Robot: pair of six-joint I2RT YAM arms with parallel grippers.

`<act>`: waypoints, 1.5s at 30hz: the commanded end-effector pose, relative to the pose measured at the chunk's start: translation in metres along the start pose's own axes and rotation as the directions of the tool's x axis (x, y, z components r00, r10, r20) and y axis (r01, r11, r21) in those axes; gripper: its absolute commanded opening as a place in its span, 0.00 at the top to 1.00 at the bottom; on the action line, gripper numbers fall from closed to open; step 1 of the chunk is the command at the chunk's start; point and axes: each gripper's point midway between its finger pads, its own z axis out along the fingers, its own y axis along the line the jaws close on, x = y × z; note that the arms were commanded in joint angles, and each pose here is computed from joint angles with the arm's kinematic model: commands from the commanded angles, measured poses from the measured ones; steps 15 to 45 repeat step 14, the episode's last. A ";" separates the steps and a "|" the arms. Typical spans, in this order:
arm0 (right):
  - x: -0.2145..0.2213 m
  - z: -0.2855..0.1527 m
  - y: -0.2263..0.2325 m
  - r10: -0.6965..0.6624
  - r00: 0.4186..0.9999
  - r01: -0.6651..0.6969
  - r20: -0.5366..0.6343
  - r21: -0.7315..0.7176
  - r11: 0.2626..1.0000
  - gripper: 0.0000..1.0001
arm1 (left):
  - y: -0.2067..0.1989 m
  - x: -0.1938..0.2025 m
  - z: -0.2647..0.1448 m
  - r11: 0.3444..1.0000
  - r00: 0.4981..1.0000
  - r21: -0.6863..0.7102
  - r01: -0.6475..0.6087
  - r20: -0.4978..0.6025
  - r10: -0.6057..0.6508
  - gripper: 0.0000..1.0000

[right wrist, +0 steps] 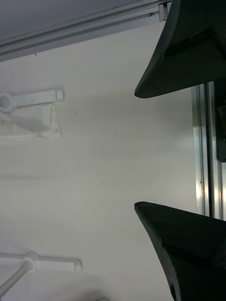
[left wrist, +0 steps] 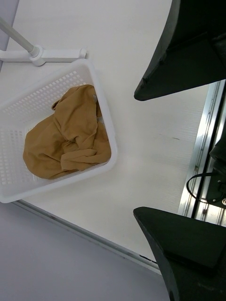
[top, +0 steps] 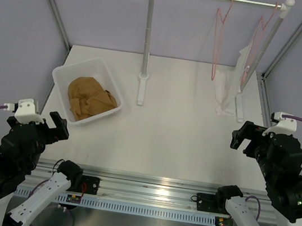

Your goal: Remove the tank top from the hanger

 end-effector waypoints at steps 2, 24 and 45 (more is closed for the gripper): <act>0.001 0.013 -0.003 0.017 1.000 -0.017 0.004 0.040 0.999 0.00 | -0.009 -0.011 0.002 0.999 1.000 0.035 0.004 0.030 -0.005 0.01; -0.004 0.009 -0.002 0.012 1.000 -0.012 0.019 0.028 1.000 0.00 | -0.011 -0.017 0.004 0.999 0.999 0.031 0.010 0.044 -0.012 0.01; -0.004 0.009 -0.002 0.012 1.000 -0.012 0.019 0.028 1.000 0.00 | -0.011 -0.017 0.004 0.999 0.999 0.031 0.010 0.044 -0.012 0.01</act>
